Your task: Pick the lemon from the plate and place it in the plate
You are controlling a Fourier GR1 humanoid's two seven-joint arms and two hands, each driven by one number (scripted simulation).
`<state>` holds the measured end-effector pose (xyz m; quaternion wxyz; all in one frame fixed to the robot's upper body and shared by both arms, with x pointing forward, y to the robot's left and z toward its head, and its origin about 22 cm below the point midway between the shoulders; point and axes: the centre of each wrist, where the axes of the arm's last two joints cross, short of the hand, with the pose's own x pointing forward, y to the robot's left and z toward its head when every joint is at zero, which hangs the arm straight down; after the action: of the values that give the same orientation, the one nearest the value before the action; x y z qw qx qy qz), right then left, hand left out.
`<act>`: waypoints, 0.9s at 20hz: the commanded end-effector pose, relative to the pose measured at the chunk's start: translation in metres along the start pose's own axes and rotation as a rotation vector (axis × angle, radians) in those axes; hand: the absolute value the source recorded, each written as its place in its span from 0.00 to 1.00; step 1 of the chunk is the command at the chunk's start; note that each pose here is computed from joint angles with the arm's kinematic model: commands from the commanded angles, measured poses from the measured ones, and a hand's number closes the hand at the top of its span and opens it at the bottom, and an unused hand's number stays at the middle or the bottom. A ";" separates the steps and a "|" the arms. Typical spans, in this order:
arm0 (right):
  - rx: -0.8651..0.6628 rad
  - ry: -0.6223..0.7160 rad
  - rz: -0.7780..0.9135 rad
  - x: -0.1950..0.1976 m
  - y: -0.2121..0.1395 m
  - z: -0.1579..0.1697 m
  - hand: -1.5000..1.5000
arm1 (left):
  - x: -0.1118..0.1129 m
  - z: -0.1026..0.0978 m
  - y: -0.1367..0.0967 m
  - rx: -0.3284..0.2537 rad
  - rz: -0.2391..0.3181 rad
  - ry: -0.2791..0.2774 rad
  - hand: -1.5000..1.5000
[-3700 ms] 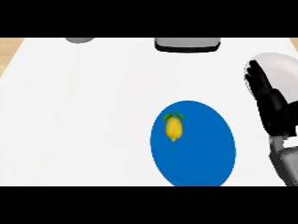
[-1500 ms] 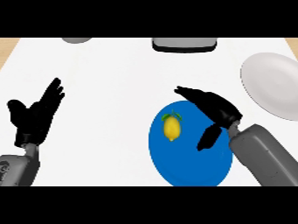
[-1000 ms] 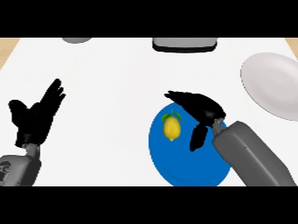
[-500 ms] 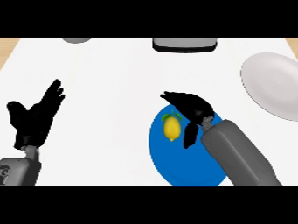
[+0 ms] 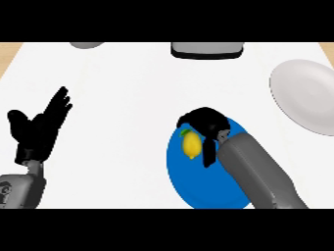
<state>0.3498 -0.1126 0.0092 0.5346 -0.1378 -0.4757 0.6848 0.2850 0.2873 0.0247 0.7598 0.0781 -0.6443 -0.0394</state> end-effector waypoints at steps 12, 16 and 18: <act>-0.164 -0.073 0.022 0.010 0.024 0.001 1.00 | -0.014 0.009 0.023 0.005 -0.004 -0.001 0.50; -0.372 0.147 -0.086 -0.020 -0.020 0.004 1.00 | 0.000 0.004 0.008 0.005 -0.009 -0.017 0.50; -0.470 0.288 -0.169 -0.033 -0.043 0.009 1.00 | 0.004 -0.001 -0.005 0.014 -0.006 -0.025 0.50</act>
<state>0.3609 -0.1242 0.0194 0.5513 -0.2412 -0.5502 0.5790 0.2812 0.2880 0.0248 0.7562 0.0820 -0.6479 -0.0391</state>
